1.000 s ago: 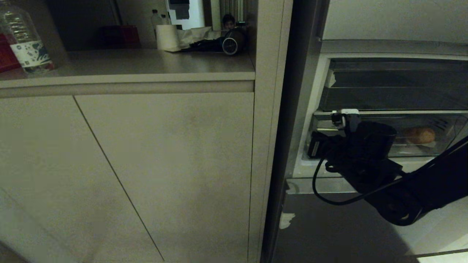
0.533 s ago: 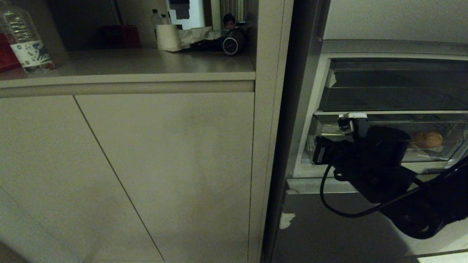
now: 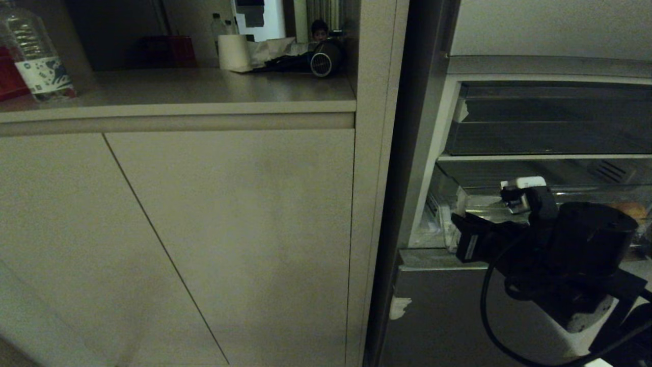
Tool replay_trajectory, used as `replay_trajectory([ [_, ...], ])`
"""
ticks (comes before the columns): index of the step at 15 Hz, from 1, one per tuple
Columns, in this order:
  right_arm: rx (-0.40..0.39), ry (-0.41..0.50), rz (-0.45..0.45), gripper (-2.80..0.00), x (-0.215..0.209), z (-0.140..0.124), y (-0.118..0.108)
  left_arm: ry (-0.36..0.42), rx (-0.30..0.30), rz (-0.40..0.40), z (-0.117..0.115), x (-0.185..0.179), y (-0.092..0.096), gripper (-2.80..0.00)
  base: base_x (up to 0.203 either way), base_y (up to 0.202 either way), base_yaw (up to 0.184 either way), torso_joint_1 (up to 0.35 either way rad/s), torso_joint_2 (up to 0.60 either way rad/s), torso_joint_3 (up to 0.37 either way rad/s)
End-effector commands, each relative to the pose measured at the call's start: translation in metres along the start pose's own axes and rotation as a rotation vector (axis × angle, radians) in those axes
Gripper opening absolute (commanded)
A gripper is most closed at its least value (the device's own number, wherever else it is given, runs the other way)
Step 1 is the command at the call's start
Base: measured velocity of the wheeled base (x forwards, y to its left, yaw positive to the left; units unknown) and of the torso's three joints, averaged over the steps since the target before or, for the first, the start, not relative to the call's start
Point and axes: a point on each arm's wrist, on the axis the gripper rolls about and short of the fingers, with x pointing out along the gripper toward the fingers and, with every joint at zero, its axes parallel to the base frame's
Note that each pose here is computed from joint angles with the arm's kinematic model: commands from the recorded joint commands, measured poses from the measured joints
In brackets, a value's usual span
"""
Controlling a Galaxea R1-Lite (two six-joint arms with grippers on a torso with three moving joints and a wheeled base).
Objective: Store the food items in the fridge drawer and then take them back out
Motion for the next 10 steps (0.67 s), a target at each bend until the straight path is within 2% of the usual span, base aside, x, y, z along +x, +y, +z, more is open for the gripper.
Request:
replay_trajectory([
  [1,0.006,-0.019,0.001,0.0,-0.013,0.004,-0.002,0.001,0.0,0.0,0.0,0.0,0.0,-2.8,0.0,0.0,0.0,0.0,0.0,0.0],
  [6,0.001,-0.009,0.015,0.0,-0.051,0.002,-0.01,0.0,0.0,0.0,0.0,0.0,0.0,-2.8,0.0,0.0,0.0,0.0,0.0,0.0],
  [10,0.017,-0.06,0.013,0.0,-0.082,0.01,-0.02,0.0,0.0,0.0,0.0,0.0,0.0,-2.8,0.0,0.0,0.0,0.0,0.0,0.0],
])
